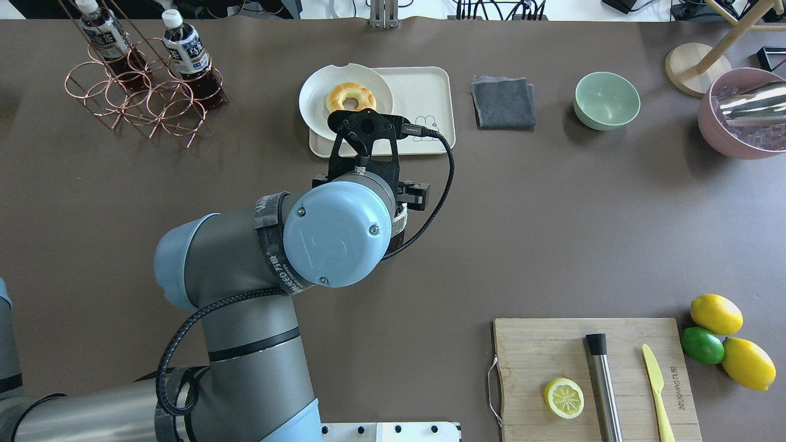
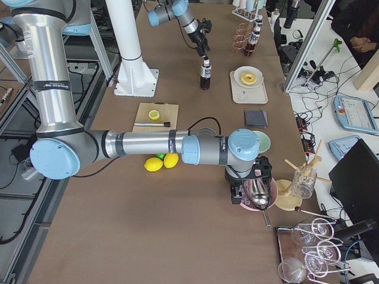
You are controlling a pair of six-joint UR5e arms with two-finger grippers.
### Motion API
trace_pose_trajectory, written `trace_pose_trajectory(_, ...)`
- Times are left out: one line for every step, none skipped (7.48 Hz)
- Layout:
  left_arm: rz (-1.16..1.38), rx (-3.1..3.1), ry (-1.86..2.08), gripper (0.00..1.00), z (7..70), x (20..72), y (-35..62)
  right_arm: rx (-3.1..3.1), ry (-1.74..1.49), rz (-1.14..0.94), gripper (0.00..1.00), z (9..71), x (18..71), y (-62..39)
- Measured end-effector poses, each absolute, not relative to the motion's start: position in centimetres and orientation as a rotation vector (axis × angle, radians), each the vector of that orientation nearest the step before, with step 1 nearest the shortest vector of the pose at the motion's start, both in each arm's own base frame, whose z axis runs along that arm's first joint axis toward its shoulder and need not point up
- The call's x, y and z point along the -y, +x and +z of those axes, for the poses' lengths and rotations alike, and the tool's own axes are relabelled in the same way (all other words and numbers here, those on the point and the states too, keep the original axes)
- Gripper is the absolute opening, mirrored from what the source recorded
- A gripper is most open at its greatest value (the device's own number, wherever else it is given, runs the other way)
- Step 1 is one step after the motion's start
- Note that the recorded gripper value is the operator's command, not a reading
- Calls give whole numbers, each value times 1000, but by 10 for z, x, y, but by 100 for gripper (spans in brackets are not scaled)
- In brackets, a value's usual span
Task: Place tea on tray
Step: 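Carry the bottle toward the tray and set it down in front of it, then withdraw the left arm to rest while the right arm reaches toward the bottle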
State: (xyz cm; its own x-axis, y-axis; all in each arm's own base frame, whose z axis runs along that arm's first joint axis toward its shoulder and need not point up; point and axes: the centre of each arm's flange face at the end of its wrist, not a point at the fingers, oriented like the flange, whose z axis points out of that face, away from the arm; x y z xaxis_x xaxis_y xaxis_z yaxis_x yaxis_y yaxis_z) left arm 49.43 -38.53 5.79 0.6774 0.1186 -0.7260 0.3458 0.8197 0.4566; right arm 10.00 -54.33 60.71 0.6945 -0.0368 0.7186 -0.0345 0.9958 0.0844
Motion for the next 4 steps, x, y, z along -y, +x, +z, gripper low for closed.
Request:
trace_pose_trajectory(-145,-830,586,98,66,410,471,813,90,11,100,603,545,96)
trace_pose_trajectory(-156,-833,538,98,81,441,438,820,91,4,100,596,550,87)
trace_pose_trajectory(-141,-817,513,98,102,466,405,824,95,-13,100,587,556,76)
trace_pose_trajectory(-104,-786,515,98,128,480,374,830,98,-36,100,577,563,62)
